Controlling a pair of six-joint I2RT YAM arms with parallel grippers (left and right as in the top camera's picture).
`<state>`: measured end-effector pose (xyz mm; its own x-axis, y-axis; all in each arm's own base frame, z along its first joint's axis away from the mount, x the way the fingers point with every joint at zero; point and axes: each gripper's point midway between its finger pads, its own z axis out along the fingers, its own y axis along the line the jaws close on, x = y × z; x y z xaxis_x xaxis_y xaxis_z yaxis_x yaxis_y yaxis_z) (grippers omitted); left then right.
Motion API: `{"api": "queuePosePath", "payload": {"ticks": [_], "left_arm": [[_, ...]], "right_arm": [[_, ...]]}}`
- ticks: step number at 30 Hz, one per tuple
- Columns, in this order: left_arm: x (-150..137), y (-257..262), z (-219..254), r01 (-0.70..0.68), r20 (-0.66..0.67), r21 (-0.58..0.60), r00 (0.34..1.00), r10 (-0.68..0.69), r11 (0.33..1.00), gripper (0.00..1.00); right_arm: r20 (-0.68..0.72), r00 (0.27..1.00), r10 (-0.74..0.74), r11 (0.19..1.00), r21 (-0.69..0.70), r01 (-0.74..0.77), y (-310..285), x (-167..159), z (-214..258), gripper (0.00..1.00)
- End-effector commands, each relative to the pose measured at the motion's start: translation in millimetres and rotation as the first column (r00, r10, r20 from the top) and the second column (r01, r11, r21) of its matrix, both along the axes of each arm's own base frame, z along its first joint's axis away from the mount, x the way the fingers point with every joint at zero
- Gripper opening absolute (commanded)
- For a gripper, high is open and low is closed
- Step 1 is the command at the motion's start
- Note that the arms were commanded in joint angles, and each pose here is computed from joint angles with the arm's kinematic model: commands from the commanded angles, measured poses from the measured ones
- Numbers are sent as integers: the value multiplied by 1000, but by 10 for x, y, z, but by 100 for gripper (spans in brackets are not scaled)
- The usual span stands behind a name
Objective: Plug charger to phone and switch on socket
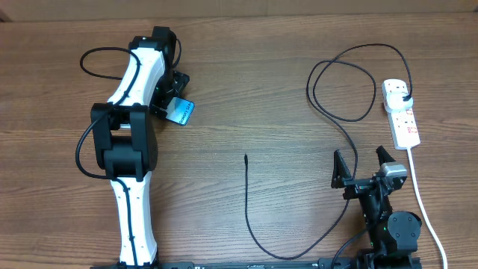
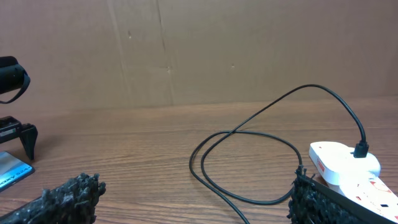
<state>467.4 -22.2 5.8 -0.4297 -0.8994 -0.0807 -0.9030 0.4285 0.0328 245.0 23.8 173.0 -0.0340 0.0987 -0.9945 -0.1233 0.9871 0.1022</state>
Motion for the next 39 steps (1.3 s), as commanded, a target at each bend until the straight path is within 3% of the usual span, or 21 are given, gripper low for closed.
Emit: {"api": "queuePosePath", "payload": {"ticks": [1, 8, 21, 39], "left_arm": [[-28, 73, -106, -12, -16, 83, 1000, 14, 996, 100], [-46, 126, -98, -4, -22, 129, 1000, 7, 992, 100], [-301, 93, -316, 2, -108, 103, 994, 9, 995, 100], [-411, 65, -488, 2, -131, 83, 991, 9, 997, 100]], "right_arm": [[0, 1000, -4, 1000, 7, 4, -2, 1, -24, 100], [0, 1000, -4, 1000, 7, 4, -2, 1, -24, 100], [0, 1000, -4, 1000, 7, 4, -2, 1, -24, 100], [0, 1000, -4, 1000, 7, 4, -2, 1, -24, 100]]}}
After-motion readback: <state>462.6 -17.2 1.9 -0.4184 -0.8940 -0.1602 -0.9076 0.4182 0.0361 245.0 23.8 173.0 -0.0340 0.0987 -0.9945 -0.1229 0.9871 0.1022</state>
